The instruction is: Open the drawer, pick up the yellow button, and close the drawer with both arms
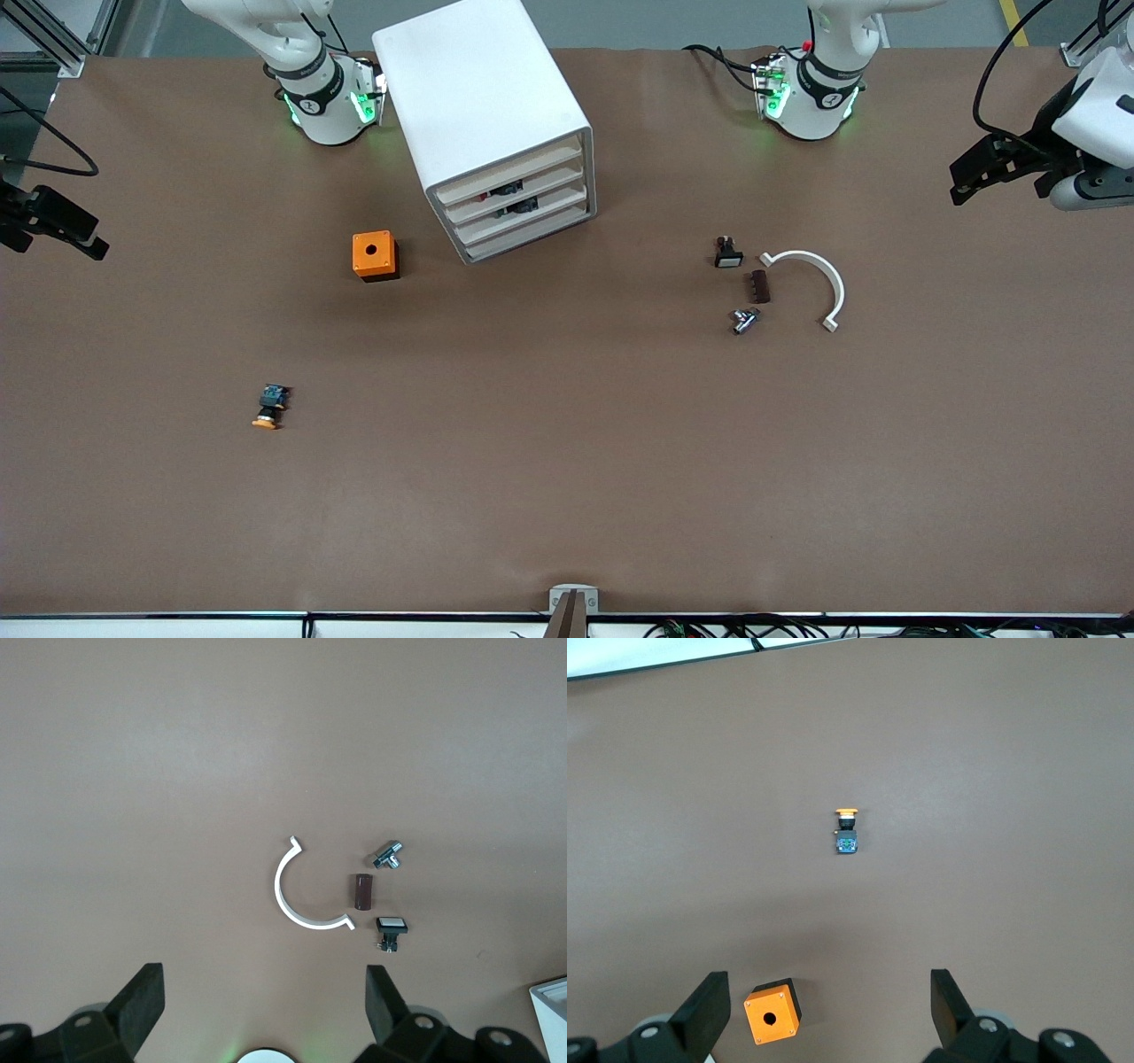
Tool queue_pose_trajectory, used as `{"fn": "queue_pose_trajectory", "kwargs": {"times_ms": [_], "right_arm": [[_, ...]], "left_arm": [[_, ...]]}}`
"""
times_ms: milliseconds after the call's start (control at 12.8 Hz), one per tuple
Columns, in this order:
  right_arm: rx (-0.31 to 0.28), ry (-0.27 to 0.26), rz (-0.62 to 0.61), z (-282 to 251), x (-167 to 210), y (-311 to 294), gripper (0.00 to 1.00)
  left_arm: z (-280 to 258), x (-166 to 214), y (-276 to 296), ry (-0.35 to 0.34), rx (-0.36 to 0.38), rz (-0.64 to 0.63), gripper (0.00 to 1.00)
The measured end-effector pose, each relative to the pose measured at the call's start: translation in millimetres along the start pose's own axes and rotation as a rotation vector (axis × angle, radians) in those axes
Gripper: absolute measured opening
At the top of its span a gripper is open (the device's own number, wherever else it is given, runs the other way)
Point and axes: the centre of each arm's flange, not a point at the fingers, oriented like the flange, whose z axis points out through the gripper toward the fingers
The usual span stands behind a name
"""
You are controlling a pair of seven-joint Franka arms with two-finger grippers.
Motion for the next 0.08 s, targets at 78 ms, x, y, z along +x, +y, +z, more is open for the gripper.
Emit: {"fn": "queue_pose_trajectory", "kwargs": {"times_ms": [78], "right_arm": [[0.0, 0.0, 0.0, 0.0, 0.0, 0.0, 1.0]], "left_arm": [[0.2, -0.1, -0.2, -0.002, 0.0, 0.0, 1.0]]}}
